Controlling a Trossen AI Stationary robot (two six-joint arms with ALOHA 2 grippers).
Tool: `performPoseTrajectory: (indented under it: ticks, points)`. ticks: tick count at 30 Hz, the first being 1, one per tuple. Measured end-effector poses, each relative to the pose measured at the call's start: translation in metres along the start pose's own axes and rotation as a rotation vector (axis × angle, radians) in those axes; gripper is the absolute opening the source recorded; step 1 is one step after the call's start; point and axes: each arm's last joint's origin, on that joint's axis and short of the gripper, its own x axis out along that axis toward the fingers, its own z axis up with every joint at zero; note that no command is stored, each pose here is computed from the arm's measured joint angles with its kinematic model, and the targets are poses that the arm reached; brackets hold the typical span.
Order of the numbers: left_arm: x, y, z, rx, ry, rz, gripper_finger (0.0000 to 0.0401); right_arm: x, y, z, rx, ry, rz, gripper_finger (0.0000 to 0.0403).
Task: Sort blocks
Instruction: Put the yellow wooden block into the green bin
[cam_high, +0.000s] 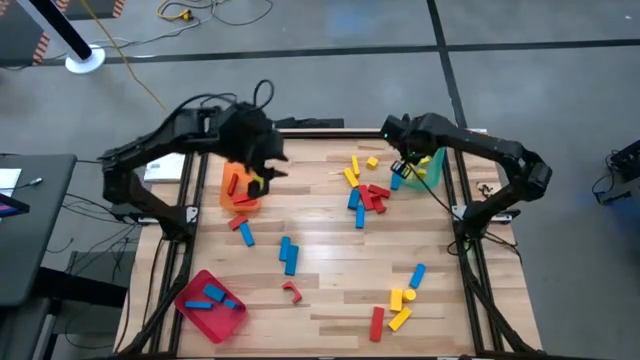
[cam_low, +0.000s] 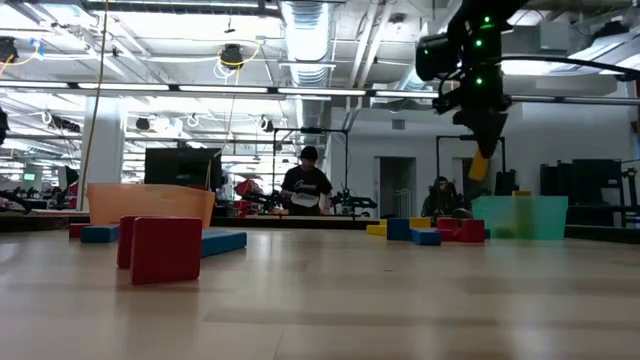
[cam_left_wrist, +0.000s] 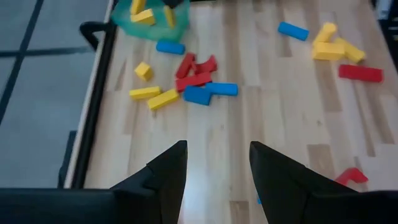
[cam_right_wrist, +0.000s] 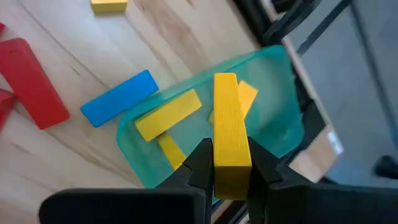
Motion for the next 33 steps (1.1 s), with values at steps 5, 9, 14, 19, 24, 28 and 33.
performPoseTrajectory:
  ticks: [5,9,14,19,24,28,33]
  points:
    - [0.008,-0.011,-0.035,-0.013,-0.05,-0.003,0.0169,0.009,-0.018,0.0,0.067,0.036,0.046,0.0066]
    - [0.018,-0.017,-0.065,-0.036,-0.1,0.002,0.0169,0.014,-0.029,-0.002,0.115,0.063,0.092,0.0066]
    - [0.031,-0.025,-0.094,-0.069,-0.178,-0.038,0.0169,0.019,-0.04,-0.004,0.169,0.091,0.128,0.0066]
    - [0.046,-0.032,-0.113,-0.1,-0.255,-0.125,0.0169,0.021,-0.043,-0.005,0.207,0.105,0.173,0.0066]
    - [0.062,-0.045,-0.124,-0.09,-0.288,-0.188,0.0169,0.024,-0.042,-0.006,0.218,0.113,0.189,0.0066]
    - [0.075,-0.057,-0.131,-0.059,-0.316,-0.226,0.0169,0.037,-0.036,-0.014,0.21,0.163,0.2,0.0066]
    - [0.083,-0.07,-0.138,-0.039,-0.336,-0.268,0.0169,0.055,-0.033,-0.023,0.225,0.216,0.198,0.0067]
